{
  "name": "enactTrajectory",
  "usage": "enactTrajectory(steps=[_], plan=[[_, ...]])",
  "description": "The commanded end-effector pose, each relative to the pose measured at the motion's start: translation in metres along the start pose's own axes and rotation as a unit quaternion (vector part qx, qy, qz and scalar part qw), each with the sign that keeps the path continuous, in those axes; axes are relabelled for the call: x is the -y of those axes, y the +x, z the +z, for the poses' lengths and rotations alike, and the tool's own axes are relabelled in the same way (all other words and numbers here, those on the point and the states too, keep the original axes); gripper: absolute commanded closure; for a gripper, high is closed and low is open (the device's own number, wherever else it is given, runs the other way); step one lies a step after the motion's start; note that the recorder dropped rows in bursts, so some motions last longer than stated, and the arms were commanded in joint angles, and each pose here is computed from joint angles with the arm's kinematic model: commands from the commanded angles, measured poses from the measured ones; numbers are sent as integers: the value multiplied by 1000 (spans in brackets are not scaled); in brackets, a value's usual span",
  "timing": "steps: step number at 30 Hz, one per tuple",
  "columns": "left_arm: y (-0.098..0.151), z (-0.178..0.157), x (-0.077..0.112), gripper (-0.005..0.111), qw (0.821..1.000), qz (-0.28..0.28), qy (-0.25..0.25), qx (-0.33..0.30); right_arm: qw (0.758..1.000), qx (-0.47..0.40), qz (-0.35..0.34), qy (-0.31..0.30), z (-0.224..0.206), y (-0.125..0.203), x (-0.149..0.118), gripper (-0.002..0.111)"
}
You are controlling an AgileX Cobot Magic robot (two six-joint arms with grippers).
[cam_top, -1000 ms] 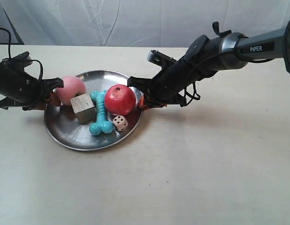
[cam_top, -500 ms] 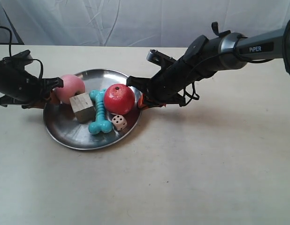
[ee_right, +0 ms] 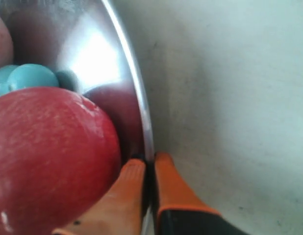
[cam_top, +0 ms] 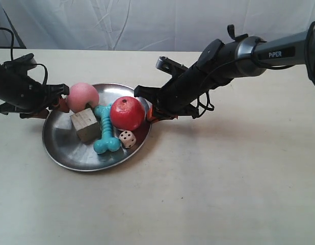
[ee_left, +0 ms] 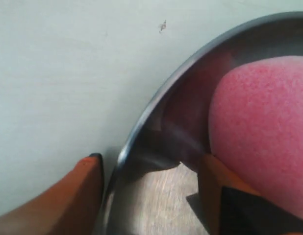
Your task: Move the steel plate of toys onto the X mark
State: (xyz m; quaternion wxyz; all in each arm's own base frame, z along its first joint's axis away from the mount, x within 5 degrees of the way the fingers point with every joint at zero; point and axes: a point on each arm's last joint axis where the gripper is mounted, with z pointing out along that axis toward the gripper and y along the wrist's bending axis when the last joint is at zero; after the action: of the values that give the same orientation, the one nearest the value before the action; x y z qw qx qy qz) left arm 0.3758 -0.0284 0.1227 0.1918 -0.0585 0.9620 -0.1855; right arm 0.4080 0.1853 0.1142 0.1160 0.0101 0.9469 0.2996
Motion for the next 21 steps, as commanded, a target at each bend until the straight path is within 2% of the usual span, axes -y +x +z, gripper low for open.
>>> enactTrajectory(steps=[1,21], plan=[[-2,-1,5,51,1000,-5,4,9,1000,-1,-24,0,-2,-1,-4,108],[-2,-1,5,51,1000,1,3,5,998,24,-54,19,-10,-6,-6,108]])
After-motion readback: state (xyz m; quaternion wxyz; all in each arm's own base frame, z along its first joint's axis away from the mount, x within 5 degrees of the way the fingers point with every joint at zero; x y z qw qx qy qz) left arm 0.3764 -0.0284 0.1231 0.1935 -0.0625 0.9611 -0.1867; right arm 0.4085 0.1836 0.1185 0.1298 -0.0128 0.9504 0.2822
